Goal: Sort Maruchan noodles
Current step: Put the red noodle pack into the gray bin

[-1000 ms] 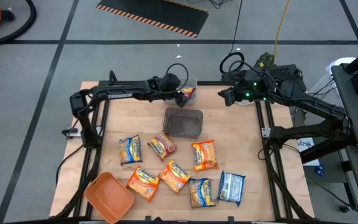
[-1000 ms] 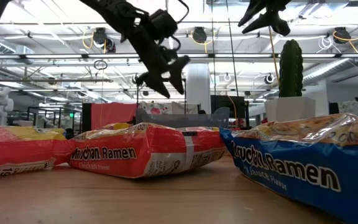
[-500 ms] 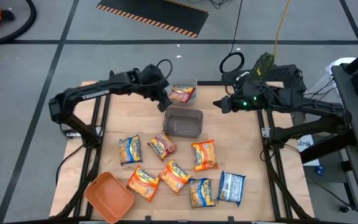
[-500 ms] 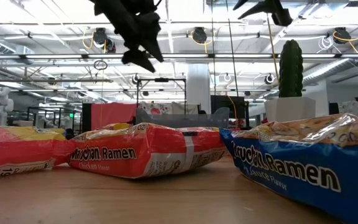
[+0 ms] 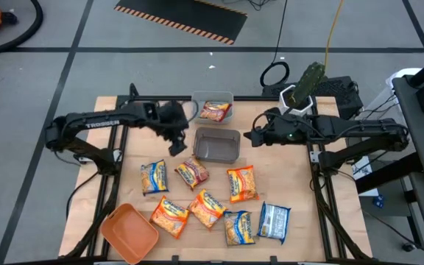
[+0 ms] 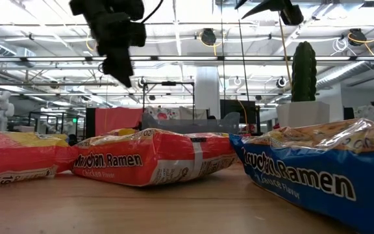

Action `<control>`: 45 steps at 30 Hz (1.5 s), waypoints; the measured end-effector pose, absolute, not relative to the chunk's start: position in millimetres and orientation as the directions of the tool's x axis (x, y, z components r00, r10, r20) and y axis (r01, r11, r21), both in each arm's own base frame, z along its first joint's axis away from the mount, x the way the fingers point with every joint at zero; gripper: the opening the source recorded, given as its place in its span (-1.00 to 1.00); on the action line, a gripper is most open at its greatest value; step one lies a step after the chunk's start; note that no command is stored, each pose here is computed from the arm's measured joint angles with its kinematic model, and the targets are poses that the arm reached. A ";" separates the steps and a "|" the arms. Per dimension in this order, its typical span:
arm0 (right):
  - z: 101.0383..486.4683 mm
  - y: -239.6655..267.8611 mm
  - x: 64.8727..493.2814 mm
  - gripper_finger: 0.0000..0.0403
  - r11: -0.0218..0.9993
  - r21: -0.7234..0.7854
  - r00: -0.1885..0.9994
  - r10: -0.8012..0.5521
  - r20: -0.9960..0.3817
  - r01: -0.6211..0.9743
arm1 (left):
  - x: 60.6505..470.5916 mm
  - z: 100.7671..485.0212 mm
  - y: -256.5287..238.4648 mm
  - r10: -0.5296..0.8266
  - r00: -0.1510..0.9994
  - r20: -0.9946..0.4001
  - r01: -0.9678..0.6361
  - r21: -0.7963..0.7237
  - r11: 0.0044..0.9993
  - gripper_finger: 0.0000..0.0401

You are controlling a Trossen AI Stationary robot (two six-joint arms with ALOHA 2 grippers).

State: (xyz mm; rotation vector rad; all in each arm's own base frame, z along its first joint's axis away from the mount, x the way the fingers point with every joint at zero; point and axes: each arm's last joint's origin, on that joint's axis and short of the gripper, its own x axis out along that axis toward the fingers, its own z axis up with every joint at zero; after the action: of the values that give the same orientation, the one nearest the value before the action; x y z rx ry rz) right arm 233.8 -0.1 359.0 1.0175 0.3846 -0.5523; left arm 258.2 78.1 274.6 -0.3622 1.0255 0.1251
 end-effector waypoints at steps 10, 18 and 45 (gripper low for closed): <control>358.9 -4.6 234.3 -0.51 0.486 0.637 0.796 -0.270 -0.542 0.599 | 245.0 237.7 20.1 -0.119 0.506 -0.854 -0.010 -0.144 0.989 0.33; 358.9 -18.8 232.0 -0.51 0.605 0.556 0.795 -0.237 -0.558 0.571 | 237.5 200.9 -7.7 -0.024 0.496 -0.868 -0.025 -0.042 0.999 0.33; 360.4 -51.7 222.9 -0.51 0.837 0.371 0.811 -0.137 -0.568 0.401 | 202.6 131.6 -15.5 0.011 0.474 -0.880 0.042 0.035 0.999 0.33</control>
State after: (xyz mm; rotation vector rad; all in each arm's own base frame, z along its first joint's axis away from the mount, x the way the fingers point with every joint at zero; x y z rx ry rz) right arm 222.9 -51.7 360.4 0.5029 0.5551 -0.3009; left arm 202.6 -15.5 131.6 0.0542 1.0769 -0.0187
